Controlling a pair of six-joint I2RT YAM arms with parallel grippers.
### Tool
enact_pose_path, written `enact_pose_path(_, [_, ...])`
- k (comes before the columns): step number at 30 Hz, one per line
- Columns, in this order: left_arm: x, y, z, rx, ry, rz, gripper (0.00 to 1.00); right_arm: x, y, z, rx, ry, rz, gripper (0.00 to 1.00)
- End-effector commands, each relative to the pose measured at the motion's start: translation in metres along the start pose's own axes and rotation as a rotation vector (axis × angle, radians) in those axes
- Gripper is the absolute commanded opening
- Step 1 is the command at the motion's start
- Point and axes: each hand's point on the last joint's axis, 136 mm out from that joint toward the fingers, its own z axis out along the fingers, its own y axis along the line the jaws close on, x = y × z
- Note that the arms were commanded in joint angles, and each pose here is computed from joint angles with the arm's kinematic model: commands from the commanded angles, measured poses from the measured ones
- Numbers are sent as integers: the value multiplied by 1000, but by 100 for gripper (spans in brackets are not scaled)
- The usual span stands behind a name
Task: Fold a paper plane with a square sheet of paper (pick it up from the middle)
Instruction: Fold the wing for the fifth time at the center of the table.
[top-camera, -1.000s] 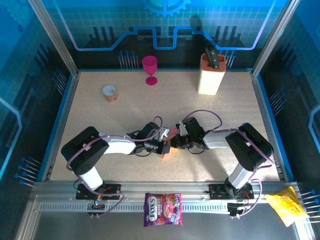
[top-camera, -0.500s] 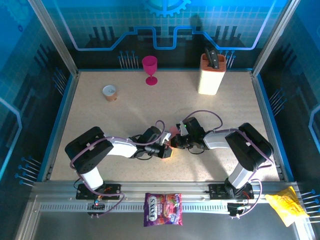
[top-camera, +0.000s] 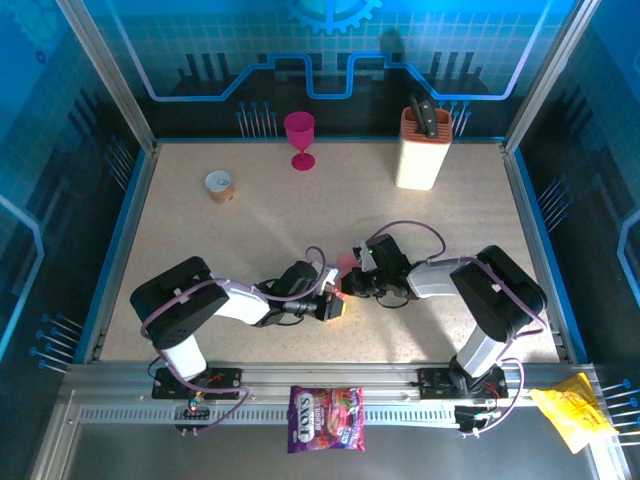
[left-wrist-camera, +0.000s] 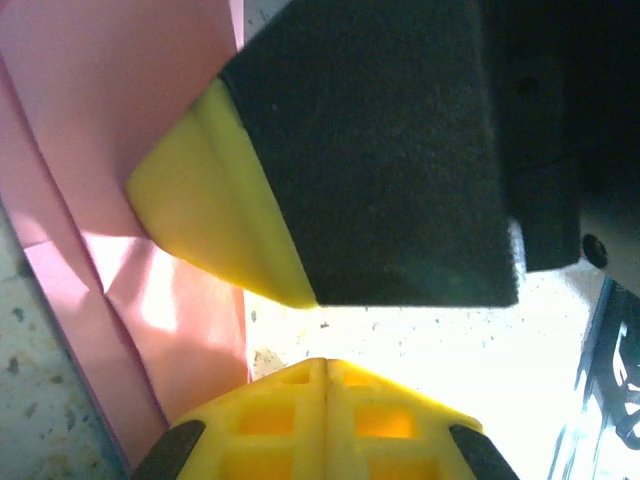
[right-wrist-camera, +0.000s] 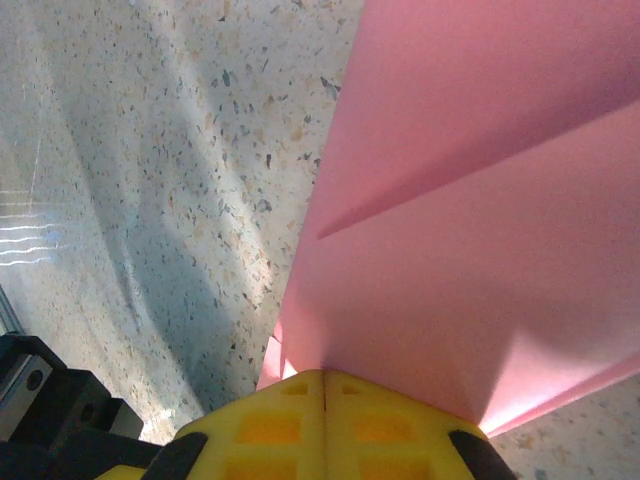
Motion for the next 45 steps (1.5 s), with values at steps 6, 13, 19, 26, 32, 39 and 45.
enact_pose_path(6, [90,24,-12,-79,217,-124,0,57,-101,2,372,126,152,0])
enact_pose_path(13, [125,23,-24,-82,261,-170,0,56,-99,1,364,123,156,0])
enact_pose_path(19, [101,8,-38,-63,174,-153,0,57,-97,-1,363,125,152,0])
enact_pose_path(26, [5,-21,-61,-28,-14,-66,0,59,-99,-1,364,133,151,0])
enact_pose_path(32, [-41,-22,-52,-10,-23,-12,0,61,-100,-1,367,136,152,0])
enact_pose_path(39, [-40,-7,-21,-10,47,1,0,62,-101,-1,369,135,158,0])
enact_pose_path(45, [-34,3,-12,-16,48,-23,0,60,-99,0,364,133,157,0])
